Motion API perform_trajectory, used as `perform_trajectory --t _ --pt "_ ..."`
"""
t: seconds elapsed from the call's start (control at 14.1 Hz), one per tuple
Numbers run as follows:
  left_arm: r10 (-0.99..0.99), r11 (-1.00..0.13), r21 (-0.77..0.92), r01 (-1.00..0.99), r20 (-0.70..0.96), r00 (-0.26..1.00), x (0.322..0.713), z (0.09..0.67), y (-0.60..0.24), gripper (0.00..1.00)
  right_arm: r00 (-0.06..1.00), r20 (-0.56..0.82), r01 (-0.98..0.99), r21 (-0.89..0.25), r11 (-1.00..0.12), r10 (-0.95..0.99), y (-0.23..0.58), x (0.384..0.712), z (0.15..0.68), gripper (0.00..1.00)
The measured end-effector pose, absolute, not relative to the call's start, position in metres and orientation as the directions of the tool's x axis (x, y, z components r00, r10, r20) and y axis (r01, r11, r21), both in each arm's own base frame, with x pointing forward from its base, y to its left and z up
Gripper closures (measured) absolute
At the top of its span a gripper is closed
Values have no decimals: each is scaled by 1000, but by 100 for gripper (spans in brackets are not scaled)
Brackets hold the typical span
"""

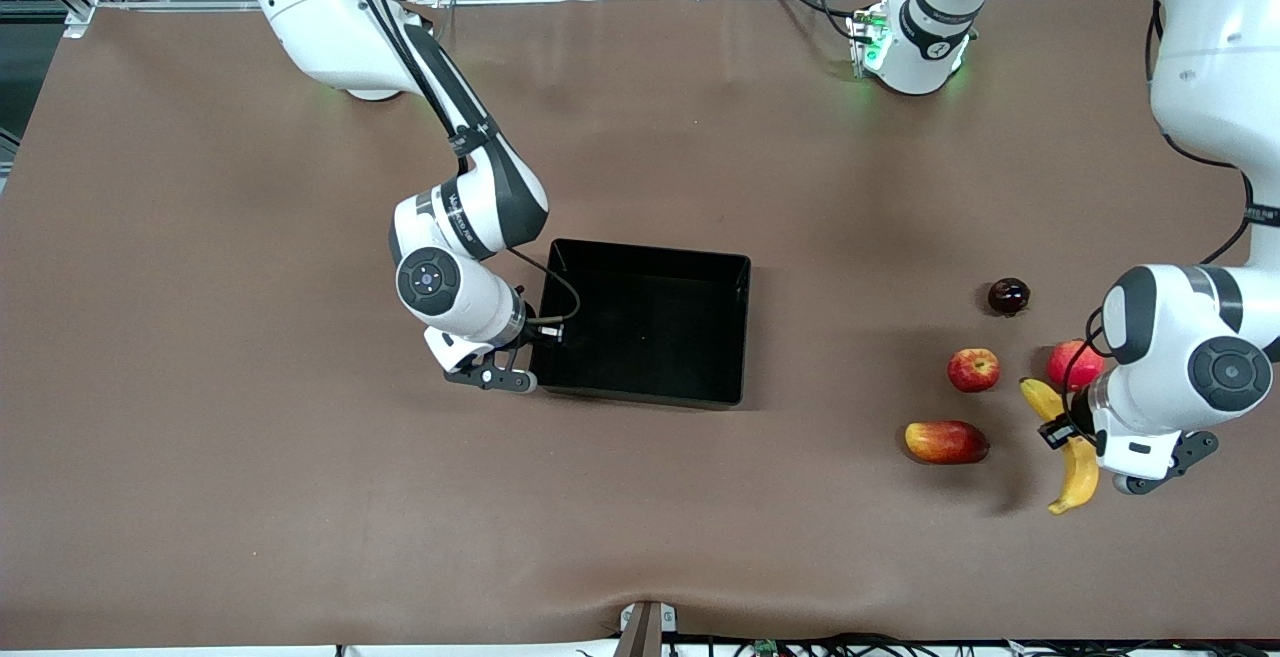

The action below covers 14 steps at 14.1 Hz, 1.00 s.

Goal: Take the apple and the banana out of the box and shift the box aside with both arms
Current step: 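Place the banana by the mango while the right gripper grips the tray, then slide the black tray away with the right gripper while the left gripper rises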

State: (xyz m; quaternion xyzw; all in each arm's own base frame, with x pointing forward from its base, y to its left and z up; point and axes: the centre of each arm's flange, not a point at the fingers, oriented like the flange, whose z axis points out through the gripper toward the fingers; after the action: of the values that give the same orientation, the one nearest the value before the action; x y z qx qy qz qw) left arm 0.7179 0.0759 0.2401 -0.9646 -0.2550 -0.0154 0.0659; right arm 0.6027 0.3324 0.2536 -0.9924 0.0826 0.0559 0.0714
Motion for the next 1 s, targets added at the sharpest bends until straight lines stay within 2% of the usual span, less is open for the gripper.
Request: perform_trajectory --t 0.07,0.57,0.64,0.85,1.0 --pt "479 -867 -125 483 57 876 716 229 80 64 978 -133 -175 -126 -976 -159 329 603 256 95" --pt "370 -913 -161 374 53 927 705 194 64 64 960 -222 -200 -118 -973 -171 228 628 325 94" --pt "351 -920 -165 355 53 935 705 194 65 59 958 -242 -187 -122 -975 -154 206 630 335 94" --pt "306 -936 -158 315 80 949 711 209 66 31 946 -316 -123 -154 -980 -69 119 633 354 94" --pt "292 -940 -146 309 125 948 719 243 58 11 938 -342 -118 -189 -975 -47 46 632 361 94"
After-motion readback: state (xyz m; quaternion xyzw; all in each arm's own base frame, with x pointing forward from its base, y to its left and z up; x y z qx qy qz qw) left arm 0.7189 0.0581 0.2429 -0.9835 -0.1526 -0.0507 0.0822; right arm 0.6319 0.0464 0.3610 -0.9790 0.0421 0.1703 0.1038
